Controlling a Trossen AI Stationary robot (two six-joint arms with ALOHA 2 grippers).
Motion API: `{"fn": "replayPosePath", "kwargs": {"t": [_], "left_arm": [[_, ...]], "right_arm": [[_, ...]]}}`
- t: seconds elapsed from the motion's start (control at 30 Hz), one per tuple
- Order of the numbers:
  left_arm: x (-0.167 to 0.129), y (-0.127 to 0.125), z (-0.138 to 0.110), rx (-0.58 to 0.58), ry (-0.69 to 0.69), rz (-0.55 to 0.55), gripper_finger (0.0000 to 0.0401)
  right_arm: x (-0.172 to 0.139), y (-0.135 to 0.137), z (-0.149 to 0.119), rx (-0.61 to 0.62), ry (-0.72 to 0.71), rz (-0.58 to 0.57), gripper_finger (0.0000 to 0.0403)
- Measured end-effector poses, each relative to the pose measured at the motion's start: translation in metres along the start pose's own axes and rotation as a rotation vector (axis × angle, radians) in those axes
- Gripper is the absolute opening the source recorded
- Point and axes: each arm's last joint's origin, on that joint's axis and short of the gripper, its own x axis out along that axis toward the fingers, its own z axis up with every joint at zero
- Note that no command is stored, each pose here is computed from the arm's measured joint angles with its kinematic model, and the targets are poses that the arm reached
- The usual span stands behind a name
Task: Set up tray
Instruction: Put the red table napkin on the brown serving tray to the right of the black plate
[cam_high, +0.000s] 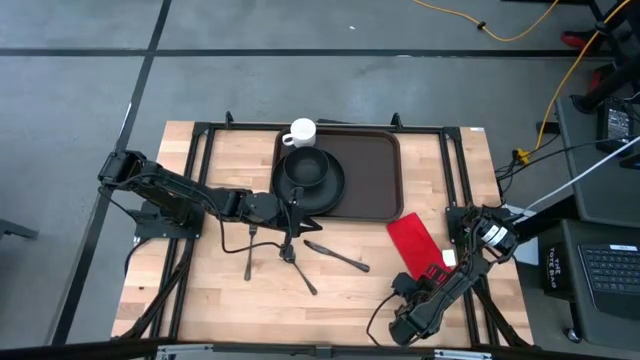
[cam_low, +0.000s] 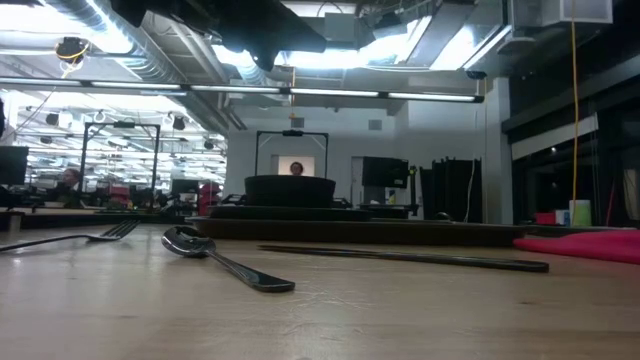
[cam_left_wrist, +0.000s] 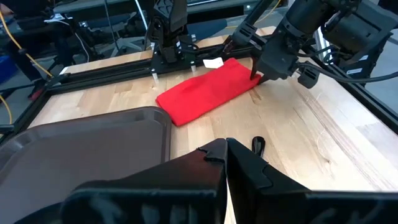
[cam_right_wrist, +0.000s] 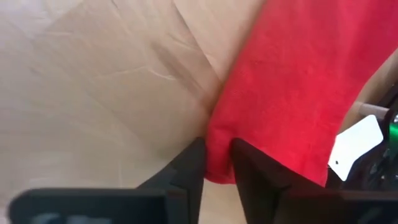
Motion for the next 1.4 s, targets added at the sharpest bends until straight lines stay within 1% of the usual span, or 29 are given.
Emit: {"fn": "replayPosePath", "kwargs": {"t": [0.1,0.2,0.27,0.47,0.63,0.8,0.97,1.1,1.4], "left_arm": [[0.0,0.0,0.0,0.0,0.0,0.0,0.0004],[0.0,0.0,0.0,0.0,0.0,-0.001,0.0004],[0.0,0.0,0.0,0.0,0.0,-0.002,0.0004],[0.0,0.0,0.0,0.0,0.0,-0.002,0.0004],[0.0,0.0,0.0,0.0,0.0,-0.002,0.0004],[0.0,0.0,0.0,0.0,0.0,-0.002,0.0004],[0.0,0.0,0.0,0.0,0.0,-0.002,0.0004],[0.0,0.0,0.0,0.0,0.0,-0.002,0.0004],[0.0,0.0,0.0,0.001,0.001,-0.002,0.0004]], "right_arm": [[0.0,0.001,0.0,0.011,0.0,0.006,0.0064],[0.001,0.0,0.0,0.031,0.0,-0.005,0.0024],[0.002,0.0,0.0,0.038,0.0,-0.012,0.0013],[-0.002,0.001,0.0,0.064,0.015,-0.017,0.001],[-0.02,0.005,0.0,0.065,0.022,-0.008,0.0009],[-0.04,0.003,0.001,0.068,0.022,-0.007,0.0008],[-0.059,-0.006,0.0,0.078,0.023,-0.067,0.0008],[-0.071,-0.01,0.001,0.082,-0.014,-0.021,0.0008],[-0.087,-0.024,0.003,0.159,-0.078,0.04,0.0008]]}}
